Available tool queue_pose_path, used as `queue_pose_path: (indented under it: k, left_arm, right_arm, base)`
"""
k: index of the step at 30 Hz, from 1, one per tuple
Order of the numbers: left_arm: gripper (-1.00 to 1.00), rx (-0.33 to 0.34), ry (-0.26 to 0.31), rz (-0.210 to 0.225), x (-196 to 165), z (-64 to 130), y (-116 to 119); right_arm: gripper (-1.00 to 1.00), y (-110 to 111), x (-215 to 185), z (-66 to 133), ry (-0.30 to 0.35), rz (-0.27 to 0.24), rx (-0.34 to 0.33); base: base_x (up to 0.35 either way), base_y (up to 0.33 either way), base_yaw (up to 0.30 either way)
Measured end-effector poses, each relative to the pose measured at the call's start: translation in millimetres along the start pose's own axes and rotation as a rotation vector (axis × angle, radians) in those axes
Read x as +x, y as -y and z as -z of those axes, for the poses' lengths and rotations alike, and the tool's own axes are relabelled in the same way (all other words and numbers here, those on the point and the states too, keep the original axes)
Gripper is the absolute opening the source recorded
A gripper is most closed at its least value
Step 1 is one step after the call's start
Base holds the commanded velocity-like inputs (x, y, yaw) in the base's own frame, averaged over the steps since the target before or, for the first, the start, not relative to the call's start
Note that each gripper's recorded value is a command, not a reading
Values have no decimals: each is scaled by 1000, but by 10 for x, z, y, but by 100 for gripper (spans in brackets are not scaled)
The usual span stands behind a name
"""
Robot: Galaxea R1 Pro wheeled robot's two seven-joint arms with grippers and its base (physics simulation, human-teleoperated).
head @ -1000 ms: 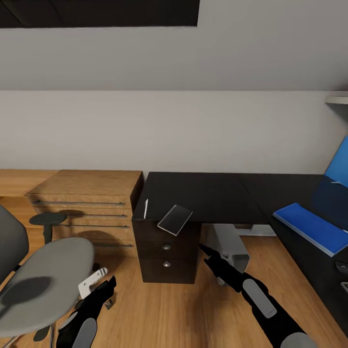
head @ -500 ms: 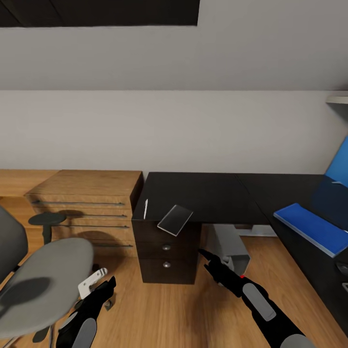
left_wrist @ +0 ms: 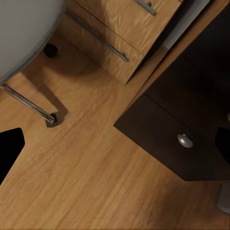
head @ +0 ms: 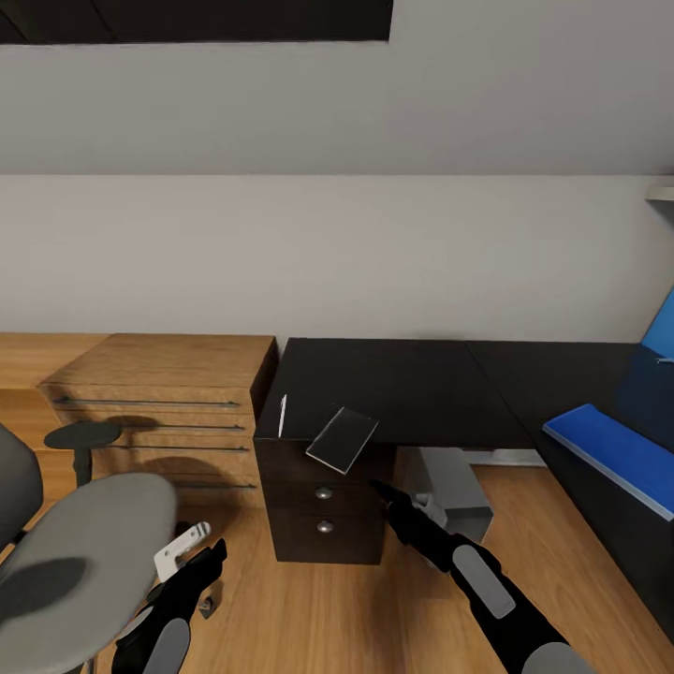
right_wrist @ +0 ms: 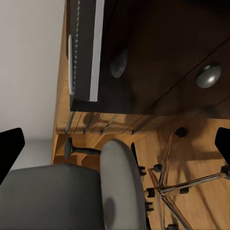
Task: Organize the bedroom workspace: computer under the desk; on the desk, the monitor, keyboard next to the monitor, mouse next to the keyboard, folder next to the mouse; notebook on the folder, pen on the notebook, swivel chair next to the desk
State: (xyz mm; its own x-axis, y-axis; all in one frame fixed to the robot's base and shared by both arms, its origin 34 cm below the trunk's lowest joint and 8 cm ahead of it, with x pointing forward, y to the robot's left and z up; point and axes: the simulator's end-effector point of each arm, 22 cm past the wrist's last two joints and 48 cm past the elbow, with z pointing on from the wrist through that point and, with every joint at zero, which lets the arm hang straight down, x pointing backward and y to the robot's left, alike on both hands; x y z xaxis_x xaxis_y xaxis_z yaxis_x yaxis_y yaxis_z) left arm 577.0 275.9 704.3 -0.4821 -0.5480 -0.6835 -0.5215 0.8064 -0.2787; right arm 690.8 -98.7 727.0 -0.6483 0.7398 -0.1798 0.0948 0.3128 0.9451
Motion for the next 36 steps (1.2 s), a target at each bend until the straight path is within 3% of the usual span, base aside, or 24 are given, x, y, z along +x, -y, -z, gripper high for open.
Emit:
queue_pose_path:
  k: [36]
  left_arm:
    - [100,-3,-10,-5,44,-14,-12]
  right_arm:
    - [100,-6,78,-38,-12,9,4]
  base:
    - [87,70,0]
